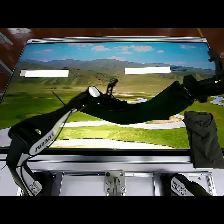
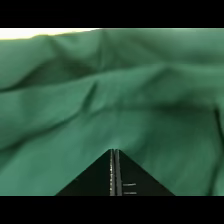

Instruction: Fold the shirts.

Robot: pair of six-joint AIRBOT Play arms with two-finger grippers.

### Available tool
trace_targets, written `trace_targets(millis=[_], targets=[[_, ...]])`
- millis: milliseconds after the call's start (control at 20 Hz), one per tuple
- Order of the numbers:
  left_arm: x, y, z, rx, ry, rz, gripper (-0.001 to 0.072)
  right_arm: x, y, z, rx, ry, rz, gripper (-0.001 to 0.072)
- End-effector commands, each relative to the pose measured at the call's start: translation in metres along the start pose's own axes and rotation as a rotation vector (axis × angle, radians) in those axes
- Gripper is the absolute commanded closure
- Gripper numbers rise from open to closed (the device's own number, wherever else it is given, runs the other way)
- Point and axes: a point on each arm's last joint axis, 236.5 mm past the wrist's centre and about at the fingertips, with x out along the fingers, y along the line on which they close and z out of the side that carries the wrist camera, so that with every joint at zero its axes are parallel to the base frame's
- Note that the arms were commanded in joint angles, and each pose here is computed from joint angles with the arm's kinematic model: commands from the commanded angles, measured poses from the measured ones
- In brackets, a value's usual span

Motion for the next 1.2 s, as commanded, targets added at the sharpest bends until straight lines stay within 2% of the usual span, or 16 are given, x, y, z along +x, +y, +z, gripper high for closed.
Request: trace_targets(millis=[0,150,250,450,650,800,950,1150], targets=[[0.051,-0.045,-0.016,-0.11,-0.032,-0.116,0.0667,-0.034,0.014,-0.016,0.007,-0.079,-0.055,0.0648],[0.073,-0.073,-0.027,-0.159,-0.005,-0.196,0.0668,-0.038,0.017,-0.018,0.024,-0.093,-0.057,0.0648],[0.071,-0.068,-0.023,-0.17,-0.004,-0.198,0.0669,-0.039,0.017,-0.015,0.034,-0.104,-0.057,0.0648],[0.011,-0.026,0.041,-0.163,-0.117,-0.155,0.0671,-0.038,0.025,0.0,0.054,-0.161,-0.014,0.0648],[-0.142,0.028,0.126,-0.041,-0.335,0.008,0.0672,-0.01,0.036,0.022,0.034,-0.163,0.038,0.0649],[-0.284,0.036,0.164,0.007,-0.549,0.085,0.0671,0.063,0.071,0.023,-0.049,-0.06,0.09,0.0649],[-0.411,0.026,0.16,0.07,-0.714,0.183,0.0671,0.155,0.105,0.011,-0.098,0.025,0.125,0.0649],[-0.505,-0.002,0.115,0.133,-0.782,0.282,0.067,0.273,0.134,-0.02,-0.073,0.092,0.164,0.0648]])
